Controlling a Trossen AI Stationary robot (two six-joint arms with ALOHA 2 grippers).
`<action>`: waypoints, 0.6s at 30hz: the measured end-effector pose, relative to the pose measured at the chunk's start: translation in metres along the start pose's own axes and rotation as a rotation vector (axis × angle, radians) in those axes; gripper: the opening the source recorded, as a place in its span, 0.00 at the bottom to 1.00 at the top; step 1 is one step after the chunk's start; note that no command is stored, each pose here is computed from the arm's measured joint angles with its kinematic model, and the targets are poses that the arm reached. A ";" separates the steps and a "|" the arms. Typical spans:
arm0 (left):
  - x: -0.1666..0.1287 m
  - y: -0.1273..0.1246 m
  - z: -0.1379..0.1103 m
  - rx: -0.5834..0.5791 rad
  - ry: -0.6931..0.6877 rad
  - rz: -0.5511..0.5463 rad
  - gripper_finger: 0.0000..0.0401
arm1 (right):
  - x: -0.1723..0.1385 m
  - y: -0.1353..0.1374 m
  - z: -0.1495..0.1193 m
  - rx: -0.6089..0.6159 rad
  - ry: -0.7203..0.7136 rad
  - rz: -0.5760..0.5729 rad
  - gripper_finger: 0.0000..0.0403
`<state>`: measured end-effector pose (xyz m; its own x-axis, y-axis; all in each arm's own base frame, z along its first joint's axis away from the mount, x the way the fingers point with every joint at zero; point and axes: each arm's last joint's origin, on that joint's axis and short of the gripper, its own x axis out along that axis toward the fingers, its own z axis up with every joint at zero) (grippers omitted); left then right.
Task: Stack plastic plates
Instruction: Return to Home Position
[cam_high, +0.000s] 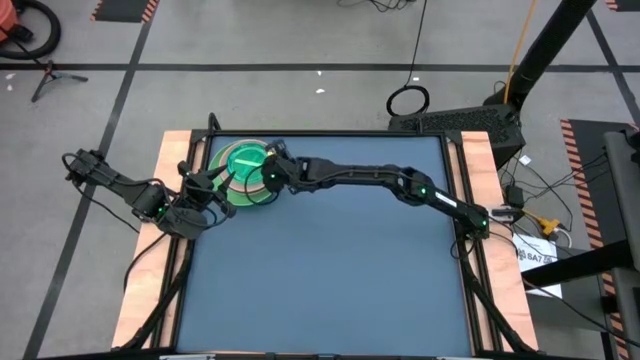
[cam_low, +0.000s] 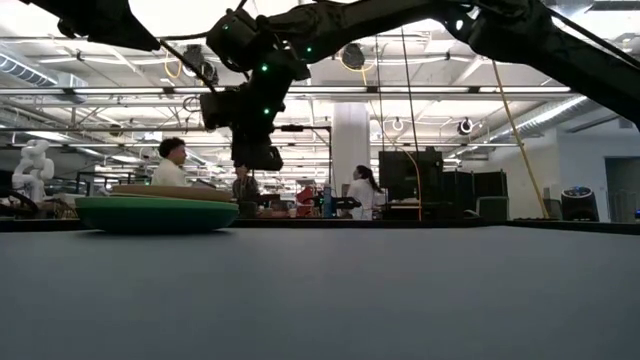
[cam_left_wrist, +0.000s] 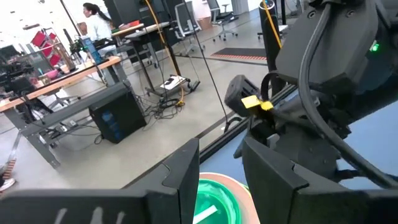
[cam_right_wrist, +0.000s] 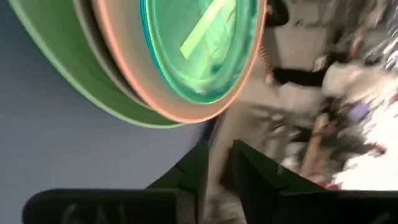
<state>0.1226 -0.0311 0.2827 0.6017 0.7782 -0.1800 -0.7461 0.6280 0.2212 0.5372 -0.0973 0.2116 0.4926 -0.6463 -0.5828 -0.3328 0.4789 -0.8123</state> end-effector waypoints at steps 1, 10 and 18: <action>0.000 0.000 0.000 0.000 0.000 0.000 0.32 | -0.003 -0.001 -0.001 0.048 0.000 0.017 0.16; 0.000 0.000 -0.001 -0.012 0.011 -0.013 0.32 | -0.042 -0.013 -0.013 0.357 -0.175 0.350 0.03; 0.000 -0.001 -0.006 -0.021 0.080 -0.091 0.32 | -0.064 -0.007 -0.012 0.388 -0.247 0.589 0.00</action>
<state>0.1212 -0.0318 0.2771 0.6431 0.7148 -0.2747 -0.6959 0.6953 0.1800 0.4979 -0.0659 0.2542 0.5021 -0.0874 -0.8604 -0.3125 0.9093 -0.2747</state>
